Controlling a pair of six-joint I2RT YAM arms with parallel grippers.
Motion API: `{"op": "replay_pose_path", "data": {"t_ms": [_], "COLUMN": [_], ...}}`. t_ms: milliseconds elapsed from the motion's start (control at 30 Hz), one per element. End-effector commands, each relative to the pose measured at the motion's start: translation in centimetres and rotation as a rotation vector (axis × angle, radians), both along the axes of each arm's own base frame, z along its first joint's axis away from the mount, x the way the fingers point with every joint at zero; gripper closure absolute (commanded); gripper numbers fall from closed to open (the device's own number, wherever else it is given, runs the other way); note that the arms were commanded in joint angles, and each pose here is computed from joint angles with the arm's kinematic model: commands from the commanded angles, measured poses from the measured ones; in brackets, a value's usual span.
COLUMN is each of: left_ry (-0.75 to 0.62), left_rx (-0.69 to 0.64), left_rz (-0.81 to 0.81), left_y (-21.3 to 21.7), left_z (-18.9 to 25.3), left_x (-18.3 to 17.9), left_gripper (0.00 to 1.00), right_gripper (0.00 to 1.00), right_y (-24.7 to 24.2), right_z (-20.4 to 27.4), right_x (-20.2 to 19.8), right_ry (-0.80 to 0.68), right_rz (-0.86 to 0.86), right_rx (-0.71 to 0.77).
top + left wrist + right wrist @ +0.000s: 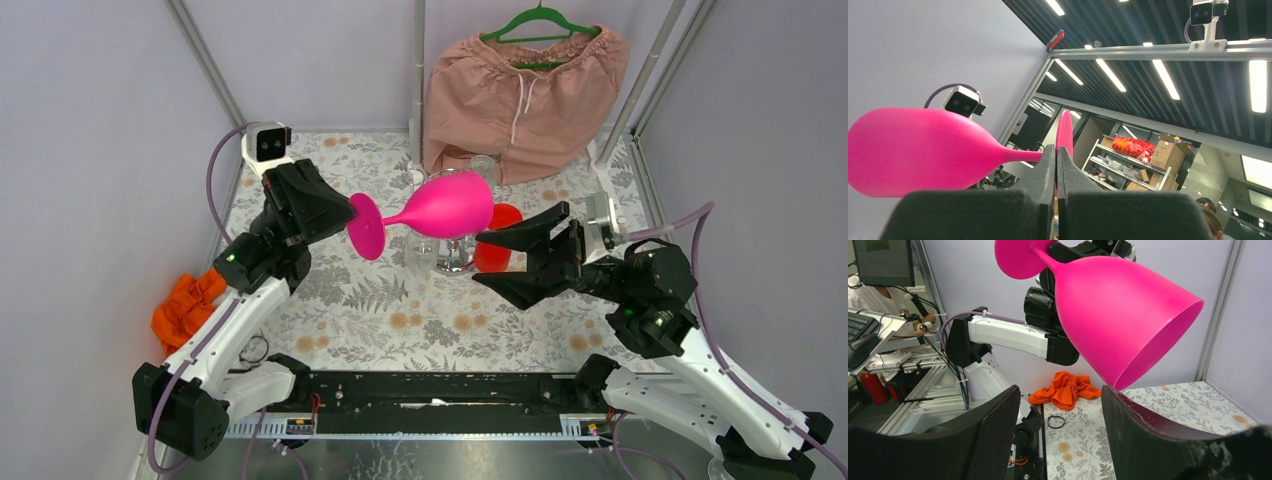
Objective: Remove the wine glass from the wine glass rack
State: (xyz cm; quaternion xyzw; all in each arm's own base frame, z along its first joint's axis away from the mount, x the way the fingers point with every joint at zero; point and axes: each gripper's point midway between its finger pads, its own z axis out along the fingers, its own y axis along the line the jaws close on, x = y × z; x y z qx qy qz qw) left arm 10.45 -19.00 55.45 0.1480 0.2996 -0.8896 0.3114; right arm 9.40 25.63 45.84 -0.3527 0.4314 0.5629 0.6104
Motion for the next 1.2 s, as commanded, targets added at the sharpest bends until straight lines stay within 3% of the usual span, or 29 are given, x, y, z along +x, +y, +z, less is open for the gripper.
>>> {"op": "replay_pose_path", "data": {"t_ms": [0,267,533,933,1167], "left_ry": [-0.066,-0.071,-0.053,-0.022,-0.034], "left_rx": [-0.047,-0.049,-0.035,-0.013,-0.001], "left_rz": [-0.013,-0.014,-0.014,-0.006,-0.003], "left_y": [1.0,1.2,0.9,-0.1,-0.7], "left_z": [0.3,0.4,0.0,-0.8,-0.7], "left_x": [-2.1,-2.6,-2.0,0.0,0.8], "left_gripper": [1.00,1.00,1.00,1.00,1.00], "right_gripper": [0.32,0.32,0.25,0.26,0.28], "right_y": [0.0,0.8,0.5,1.3,3.8], "right_z": [1.9,2.3,2.9,4.9,4.4], "right_x": [0.2,2.6,4.3,-1.5,-2.3], "right_ry": [-0.066,-0.045,-0.059,-0.124,-0.084], "right_rz": [-0.019,-0.099,-0.189,0.127,0.323], "right_rx": [0.035,0.031,0.045,0.070,0.043]}}
